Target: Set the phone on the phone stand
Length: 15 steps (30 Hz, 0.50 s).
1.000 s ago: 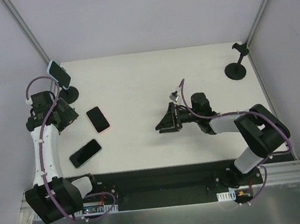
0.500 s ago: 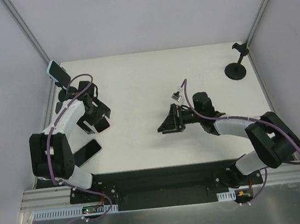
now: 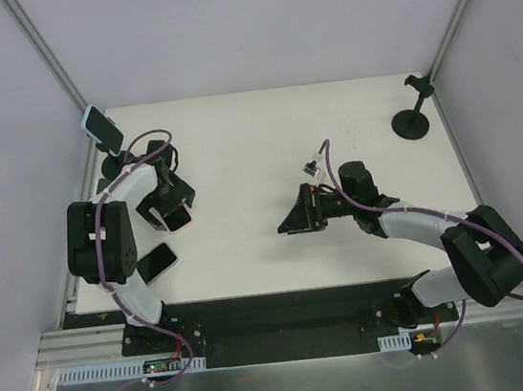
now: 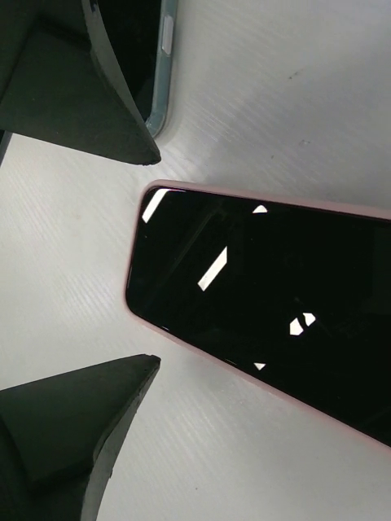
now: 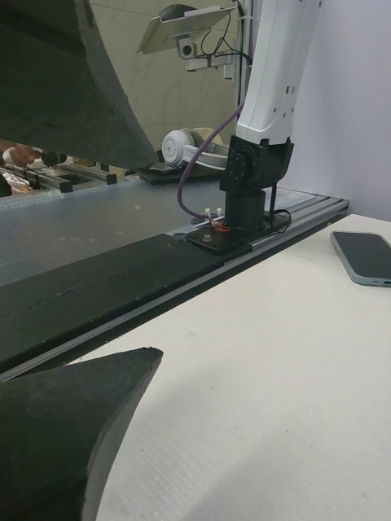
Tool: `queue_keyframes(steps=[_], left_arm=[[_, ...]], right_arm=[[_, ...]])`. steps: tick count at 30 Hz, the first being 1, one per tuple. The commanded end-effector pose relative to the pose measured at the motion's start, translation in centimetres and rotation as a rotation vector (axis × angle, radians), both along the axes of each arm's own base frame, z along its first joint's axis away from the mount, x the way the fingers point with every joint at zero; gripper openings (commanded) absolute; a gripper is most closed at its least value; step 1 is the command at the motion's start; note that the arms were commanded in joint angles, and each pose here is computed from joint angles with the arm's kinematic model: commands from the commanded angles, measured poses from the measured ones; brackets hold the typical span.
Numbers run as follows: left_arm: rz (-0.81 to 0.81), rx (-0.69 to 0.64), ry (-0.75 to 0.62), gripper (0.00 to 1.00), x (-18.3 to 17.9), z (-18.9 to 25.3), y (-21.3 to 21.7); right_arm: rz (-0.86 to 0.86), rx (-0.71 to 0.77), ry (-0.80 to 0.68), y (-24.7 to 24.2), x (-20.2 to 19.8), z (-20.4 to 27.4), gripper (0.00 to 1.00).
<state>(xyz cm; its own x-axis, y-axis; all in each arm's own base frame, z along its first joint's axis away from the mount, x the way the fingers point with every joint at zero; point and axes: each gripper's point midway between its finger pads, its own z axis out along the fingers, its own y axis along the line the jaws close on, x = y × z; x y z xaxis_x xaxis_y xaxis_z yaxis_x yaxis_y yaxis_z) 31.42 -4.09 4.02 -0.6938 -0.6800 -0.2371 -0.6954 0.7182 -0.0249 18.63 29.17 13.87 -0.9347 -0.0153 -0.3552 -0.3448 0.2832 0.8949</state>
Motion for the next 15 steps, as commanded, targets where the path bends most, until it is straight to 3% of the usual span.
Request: queue_keyframes(steps=[1, 12, 15], left_arm=[[-0.021, 0.031, -0.011, 0.99, 1.5, -0.3, 0.7], [0.033, -0.048, -0.001, 0.99, 1.5, -2.5, 0.9], [0.034, -0.083, 0.021, 0.95, 1.5, -3.4, 0.3]], right_arm=[[-0.01, 0.003, -0.048, -0.2, 0.3, 0.6, 0.93], [-0.021, -0.02, -0.035, -0.3, 0.5, 0.1, 0.93], [-0.026, -0.025, -0.04, -0.3, 0.7, 0.1, 0.93]])
